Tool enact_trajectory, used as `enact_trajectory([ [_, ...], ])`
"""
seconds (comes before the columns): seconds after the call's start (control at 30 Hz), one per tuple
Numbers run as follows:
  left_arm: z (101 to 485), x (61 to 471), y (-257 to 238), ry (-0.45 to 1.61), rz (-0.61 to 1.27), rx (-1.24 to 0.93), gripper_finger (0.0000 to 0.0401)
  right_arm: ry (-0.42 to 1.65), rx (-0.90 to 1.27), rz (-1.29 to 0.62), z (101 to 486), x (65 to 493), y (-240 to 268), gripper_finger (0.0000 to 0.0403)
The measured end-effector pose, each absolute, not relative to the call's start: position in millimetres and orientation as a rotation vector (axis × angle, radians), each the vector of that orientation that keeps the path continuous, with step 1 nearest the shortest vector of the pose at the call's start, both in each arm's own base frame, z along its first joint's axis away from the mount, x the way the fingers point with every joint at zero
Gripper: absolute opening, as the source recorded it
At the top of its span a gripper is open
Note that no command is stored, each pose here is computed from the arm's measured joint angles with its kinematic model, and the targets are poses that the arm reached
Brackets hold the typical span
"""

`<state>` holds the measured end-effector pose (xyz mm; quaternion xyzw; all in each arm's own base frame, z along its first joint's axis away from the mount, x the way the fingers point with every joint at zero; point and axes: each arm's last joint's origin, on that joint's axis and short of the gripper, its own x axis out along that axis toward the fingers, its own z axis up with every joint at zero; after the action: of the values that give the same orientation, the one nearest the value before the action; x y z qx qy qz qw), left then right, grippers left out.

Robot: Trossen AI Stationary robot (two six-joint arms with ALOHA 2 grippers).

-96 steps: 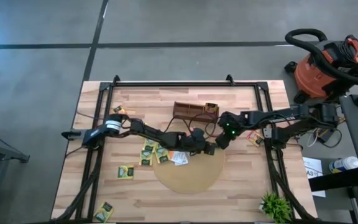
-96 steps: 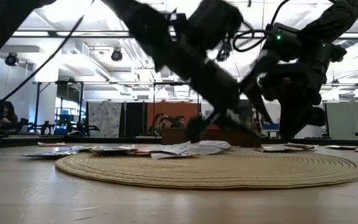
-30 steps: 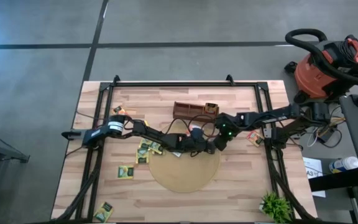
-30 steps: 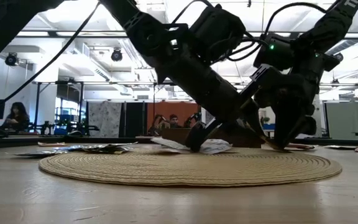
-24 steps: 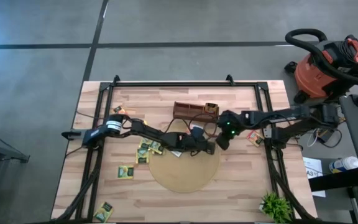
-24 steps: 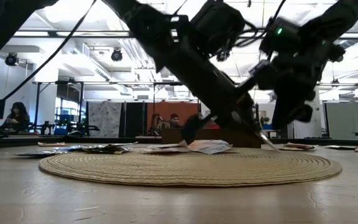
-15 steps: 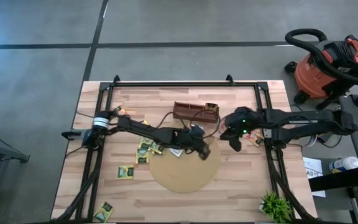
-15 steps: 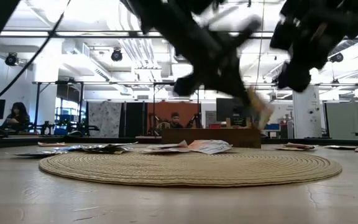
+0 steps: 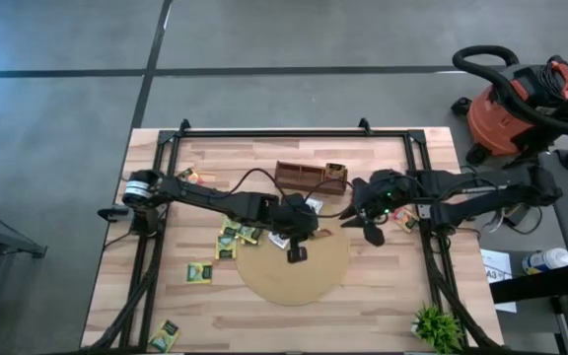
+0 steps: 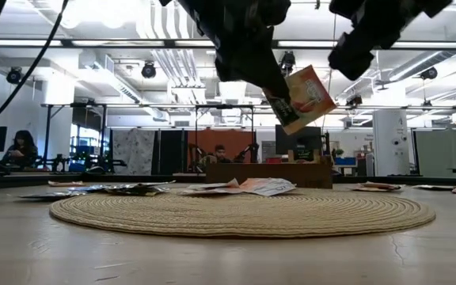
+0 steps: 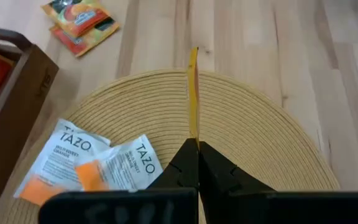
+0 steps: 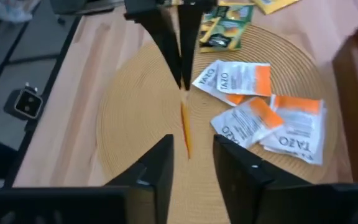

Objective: Pick & Place Tea
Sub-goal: Put the mango tea bag into the right section of the wooden organizer

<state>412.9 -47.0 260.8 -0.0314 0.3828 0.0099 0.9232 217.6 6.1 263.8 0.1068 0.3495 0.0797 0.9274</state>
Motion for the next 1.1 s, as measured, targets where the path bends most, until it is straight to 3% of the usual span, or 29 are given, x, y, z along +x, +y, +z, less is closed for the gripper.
enact_trajectory([
  [0.23,269,412,-47,0.809,0.011,-0.024,0.0,0.852,0.144,0.156,264,247,13,0.0175],
  [0.53,273,412,-47,0.807,0.036,0.005,0.0,0.864,0.097,0.156,270,273,13,0.0187],
  [0.87,273,412,-45,0.799,0.082,0.025,0.0,0.874,0.119,0.176,268,279,14,0.0165],
  [1.1,276,415,-45,0.758,0.08,0.018,0.0,0.887,0.145,0.166,263,277,14,0.0105],
])
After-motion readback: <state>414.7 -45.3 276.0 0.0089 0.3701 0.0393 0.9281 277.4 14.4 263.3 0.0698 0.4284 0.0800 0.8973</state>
